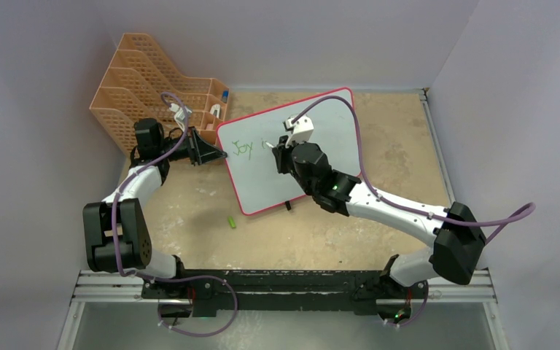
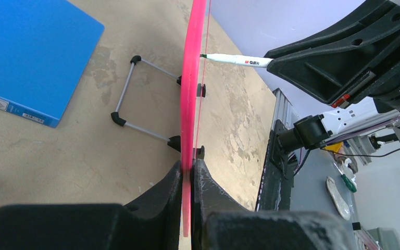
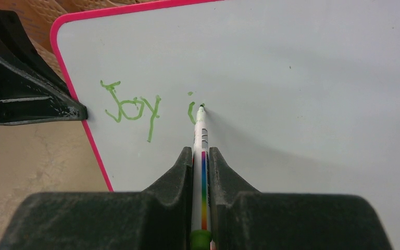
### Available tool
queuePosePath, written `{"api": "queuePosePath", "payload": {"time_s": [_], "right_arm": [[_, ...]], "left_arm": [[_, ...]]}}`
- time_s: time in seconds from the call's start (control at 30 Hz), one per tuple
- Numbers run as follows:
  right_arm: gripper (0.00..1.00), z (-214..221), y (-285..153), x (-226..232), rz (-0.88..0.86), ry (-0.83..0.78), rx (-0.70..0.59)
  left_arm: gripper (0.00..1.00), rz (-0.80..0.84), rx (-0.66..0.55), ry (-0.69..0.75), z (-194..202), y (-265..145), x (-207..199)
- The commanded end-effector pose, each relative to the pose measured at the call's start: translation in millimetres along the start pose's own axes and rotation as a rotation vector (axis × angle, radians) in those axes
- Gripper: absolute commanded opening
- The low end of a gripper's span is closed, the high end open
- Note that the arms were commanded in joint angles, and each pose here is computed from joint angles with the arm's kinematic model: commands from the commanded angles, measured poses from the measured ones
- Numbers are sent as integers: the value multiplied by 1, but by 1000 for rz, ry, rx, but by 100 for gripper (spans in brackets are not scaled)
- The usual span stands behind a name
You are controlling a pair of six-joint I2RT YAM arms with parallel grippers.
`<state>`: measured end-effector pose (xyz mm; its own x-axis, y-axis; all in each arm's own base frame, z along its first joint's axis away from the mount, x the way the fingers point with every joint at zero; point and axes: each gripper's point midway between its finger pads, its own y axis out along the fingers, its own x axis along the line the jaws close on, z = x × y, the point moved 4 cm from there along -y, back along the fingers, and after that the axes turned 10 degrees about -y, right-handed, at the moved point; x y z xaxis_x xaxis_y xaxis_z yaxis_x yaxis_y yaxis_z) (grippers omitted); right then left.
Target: Write a sentence on the whiteboard
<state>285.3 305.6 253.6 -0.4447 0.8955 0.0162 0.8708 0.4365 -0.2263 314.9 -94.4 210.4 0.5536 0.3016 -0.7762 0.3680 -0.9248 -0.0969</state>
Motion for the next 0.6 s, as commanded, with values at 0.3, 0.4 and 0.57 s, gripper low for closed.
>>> {"api": "queuePosePath", "payload": {"time_s": [0.3, 0.4, 0.57], "right_arm": [[0, 3, -4, -11, 66, 12, 5], [0, 7, -5, -12, 65, 8, 18], [0, 13, -6, -11, 59, 9, 38]], "left_arm": [[0, 26, 5, 70, -8, 2, -13], [0, 26, 5, 70, -8, 2, -13], [0, 26, 5, 68, -8, 2, -13]]}}
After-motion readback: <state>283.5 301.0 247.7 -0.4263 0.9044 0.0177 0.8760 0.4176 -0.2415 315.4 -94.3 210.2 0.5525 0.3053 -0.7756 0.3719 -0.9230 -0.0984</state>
